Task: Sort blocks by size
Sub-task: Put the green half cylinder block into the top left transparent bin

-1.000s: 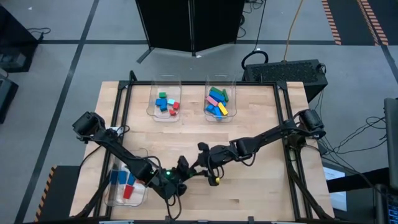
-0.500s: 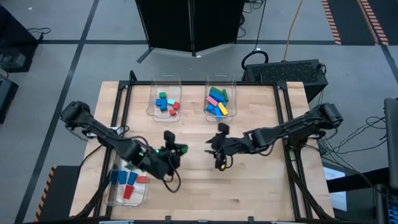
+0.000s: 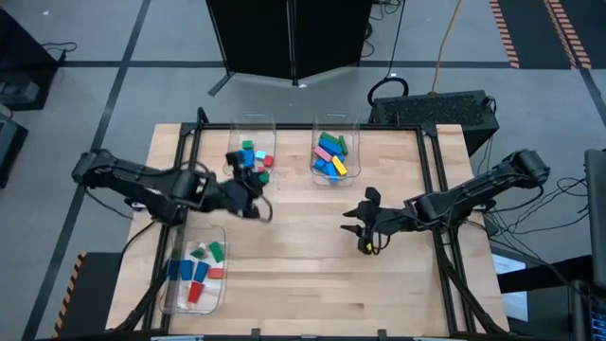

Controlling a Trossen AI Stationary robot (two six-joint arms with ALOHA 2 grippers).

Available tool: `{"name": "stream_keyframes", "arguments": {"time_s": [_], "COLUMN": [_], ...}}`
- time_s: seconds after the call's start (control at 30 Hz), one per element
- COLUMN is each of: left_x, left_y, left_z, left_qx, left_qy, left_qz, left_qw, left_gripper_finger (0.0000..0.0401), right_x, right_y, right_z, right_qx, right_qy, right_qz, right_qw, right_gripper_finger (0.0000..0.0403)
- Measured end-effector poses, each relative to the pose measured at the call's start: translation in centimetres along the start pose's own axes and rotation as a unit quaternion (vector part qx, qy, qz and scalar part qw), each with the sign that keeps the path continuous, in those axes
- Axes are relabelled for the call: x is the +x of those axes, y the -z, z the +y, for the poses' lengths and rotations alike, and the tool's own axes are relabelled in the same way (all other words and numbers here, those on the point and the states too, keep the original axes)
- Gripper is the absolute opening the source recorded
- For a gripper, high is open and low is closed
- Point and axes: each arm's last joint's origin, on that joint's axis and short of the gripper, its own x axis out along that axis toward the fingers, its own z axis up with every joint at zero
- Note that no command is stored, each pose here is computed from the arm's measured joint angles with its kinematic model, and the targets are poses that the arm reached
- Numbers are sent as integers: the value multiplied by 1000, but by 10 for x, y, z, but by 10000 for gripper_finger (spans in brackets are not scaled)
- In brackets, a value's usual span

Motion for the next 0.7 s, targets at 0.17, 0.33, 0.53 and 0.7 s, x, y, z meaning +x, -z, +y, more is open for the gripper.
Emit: {"name": "stream_keyframes", "arguments": {"time_s": [0.17, 0.33, 0.53, 0.7], "left_x": [26, 60, 96, 120], "left_y": [11, 36, 75, 98], "left_z": [37, 70, 104, 120], "left_qx": [-78, -170, -251, -295], "left_qy": [-8, 15, 29, 54], "left_qz": [43, 99, 182, 218], "left_qw": [996, 980, 950, 929], "left_gripper_finger": [87, 87, 87, 87], "right_x": [-5, -9, -11, -11], "right_y": [13, 12, 12, 12], "right_z": [-3, 6, 12, 13], "right_qx": [33, 25, 12, 11], "right_qy": [-9, -37, -52, -54], "right_qz": [-3, -21, -31, -31], "right_qw": [999, 999, 998, 998], "right_gripper_finger": [161, 161, 161, 161]}}
